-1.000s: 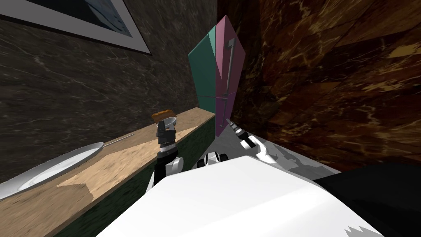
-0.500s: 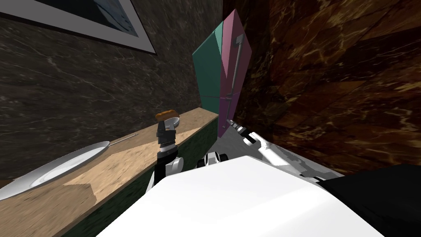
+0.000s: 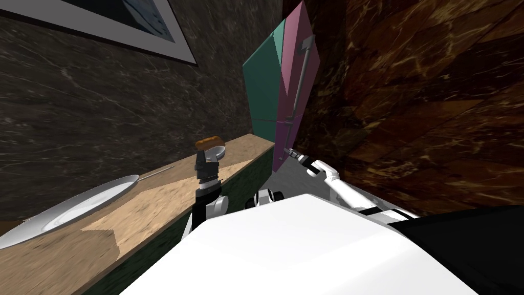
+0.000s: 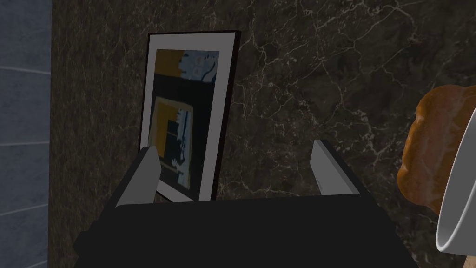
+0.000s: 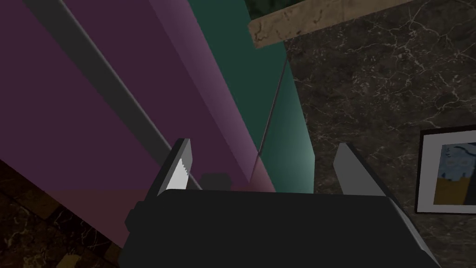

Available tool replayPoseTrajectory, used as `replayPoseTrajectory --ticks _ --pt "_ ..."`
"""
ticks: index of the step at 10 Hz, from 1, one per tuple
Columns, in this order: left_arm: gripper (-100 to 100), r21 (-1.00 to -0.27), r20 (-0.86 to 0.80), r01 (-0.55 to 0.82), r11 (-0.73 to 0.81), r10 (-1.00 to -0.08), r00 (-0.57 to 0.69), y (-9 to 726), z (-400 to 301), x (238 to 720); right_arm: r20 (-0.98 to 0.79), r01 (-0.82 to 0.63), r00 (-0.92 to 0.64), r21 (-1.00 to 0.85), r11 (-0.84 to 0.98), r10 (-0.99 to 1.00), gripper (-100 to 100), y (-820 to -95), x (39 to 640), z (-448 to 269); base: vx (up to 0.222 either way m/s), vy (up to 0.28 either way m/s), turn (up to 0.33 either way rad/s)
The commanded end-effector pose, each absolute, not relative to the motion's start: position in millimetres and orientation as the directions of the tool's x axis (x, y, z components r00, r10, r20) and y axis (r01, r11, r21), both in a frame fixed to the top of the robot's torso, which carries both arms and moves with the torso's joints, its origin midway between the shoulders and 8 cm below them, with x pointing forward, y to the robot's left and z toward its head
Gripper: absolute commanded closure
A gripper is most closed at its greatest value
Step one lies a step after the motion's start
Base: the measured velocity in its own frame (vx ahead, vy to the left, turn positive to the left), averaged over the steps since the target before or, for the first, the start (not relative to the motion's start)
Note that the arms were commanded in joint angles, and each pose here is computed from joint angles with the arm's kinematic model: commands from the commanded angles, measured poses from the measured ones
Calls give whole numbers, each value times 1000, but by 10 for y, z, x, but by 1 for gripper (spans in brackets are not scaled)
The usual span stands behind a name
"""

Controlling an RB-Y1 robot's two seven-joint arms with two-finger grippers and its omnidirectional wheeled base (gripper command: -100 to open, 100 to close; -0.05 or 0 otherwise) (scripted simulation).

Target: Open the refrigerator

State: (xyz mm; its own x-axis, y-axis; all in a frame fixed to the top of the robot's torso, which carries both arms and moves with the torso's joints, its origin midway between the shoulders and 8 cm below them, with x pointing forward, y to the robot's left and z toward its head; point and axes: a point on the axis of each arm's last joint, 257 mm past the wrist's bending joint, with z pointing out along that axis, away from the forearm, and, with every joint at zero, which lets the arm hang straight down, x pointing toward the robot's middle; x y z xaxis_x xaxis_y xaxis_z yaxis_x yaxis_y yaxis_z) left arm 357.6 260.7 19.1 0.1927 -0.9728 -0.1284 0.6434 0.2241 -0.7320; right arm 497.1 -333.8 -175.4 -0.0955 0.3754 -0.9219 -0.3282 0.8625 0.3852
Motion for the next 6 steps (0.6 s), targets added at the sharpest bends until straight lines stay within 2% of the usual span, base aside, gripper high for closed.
replayPoseTrajectory --ticks 1,6 --pt "0 -732 -128 643 224 -973 193 2607 191 3576 -957 -302 -105 289 908 270 -100 -3596 5087 -1828 8 -10 29" --pt "0 -732 -128 643 224 -973 193 2607 191 3575 -957 -302 -105 289 908 270 -100 -3596 5087 -1828 1 -1 4"
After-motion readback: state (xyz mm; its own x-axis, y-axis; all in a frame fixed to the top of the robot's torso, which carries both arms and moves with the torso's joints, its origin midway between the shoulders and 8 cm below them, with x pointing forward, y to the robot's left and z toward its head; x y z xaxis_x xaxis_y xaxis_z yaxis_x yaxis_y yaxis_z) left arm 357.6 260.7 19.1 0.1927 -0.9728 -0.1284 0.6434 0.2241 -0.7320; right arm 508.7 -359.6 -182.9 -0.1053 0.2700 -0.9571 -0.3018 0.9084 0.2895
